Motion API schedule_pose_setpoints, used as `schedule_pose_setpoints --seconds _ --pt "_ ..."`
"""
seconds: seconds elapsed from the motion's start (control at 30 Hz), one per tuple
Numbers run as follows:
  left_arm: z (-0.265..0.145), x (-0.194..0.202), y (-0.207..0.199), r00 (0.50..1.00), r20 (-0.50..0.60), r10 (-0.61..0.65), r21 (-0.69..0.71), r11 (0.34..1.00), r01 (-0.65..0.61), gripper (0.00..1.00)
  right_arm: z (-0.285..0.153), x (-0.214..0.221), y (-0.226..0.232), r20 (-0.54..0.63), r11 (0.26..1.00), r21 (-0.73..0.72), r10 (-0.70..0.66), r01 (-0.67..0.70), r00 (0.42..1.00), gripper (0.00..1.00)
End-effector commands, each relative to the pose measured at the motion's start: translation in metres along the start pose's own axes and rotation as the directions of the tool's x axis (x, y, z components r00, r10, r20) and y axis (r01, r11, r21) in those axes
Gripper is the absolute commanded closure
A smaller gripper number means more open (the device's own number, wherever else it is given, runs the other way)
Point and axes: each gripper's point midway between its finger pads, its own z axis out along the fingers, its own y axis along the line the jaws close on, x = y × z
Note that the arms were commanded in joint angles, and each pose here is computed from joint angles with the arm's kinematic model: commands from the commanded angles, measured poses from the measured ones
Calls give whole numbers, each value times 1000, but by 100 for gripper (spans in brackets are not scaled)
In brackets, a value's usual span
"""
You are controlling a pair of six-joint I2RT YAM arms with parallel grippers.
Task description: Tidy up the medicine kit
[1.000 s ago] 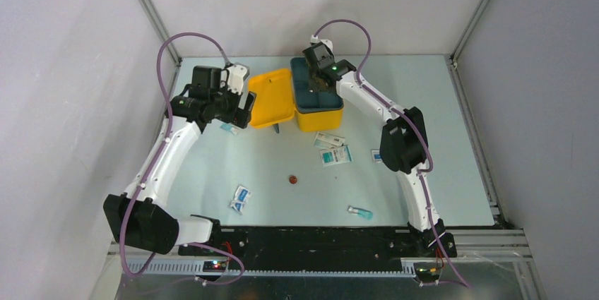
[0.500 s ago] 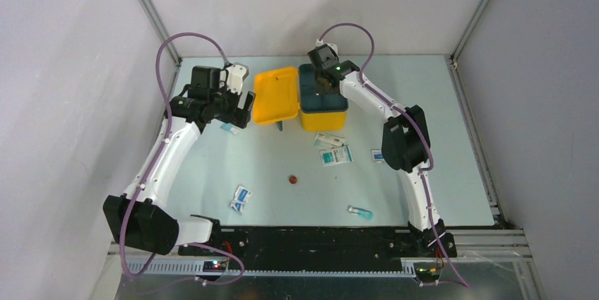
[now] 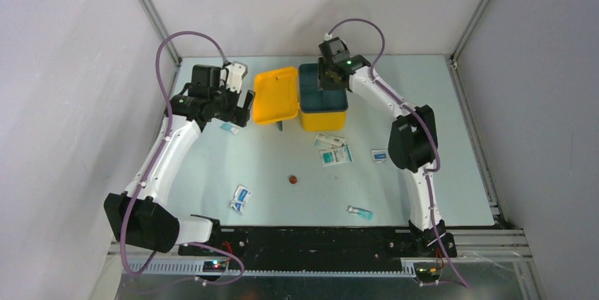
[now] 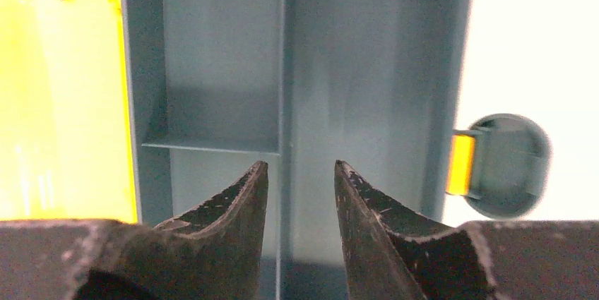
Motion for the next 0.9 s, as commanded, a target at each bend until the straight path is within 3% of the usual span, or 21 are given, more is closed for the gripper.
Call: schedule_pose_setpoints --seconds 0.0,0.07,0.17,0.23,0.3,0.33,0.37,0.4,0.43,0.57,0.67,0.77,0.83,0.87 --pt "-7 -26 21 997 62 -51 -90 994 56 0 -95 -71 -5 178 994 -97 58 -41 982 55" --pt "-7 -30 23 995 69 -73 -95 992 80 0 -115 -75 -7 200 992 -127 47 -22 979 52" --pt "-9 -37 20 991 84 -101 -80 991 107 0 -129 -66 -7 210 975 -202 -46 90 977 32" --pt "-8 -40 17 988 89 -128 -59 989 133 0 -150 -57 0 246 913 -335 -155 234 957 25" --pt "-5 -41 10 980 84 -178 -25 983 181 0 -165 -34 0 276 810 -456 -266 369 924 24" --pt "-3 -40 5 978 74 -197 1 980 198 0 -159 -7 -7 263 739 -530 -322 416 909 24" --pt "0 -39 -1 977 61 -202 40 979 200 0 -176 -8 -10 364 672 -526 -376 521 852 25" --pt "4 -37 -5 972 44 -231 57 972 229 0 -173 22 -17 355 600 -599 -395 530 848 25" --pt "5 -36 -11 971 34 -237 86 969 234 0 -189 31 -17 449 496 -598 -444 630 775 26" --pt "14 -23 -23 974 -11 -225 147 963 224 3 -177 104 -38 437 295 -643 -617 707 655 34" --pt "17 -13 -26 974 -35 -222 155 962 225 6 -162 139 -42 383 225 -703 -680 675 625 42" --pt "16 -8 -28 979 -38 -202 164 965 205 6 -134 161 -45 386 170 -680 -744 713 546 43" --pt "14 -8 -27 982 -29 -185 162 969 187 7 -112 171 -46 366 159 -656 -788 738 495 49" --pt "12 -8 -26 983 -22 -180 157 971 182 6 -99 166 -44 358 191 -636 -785 748 505 52"
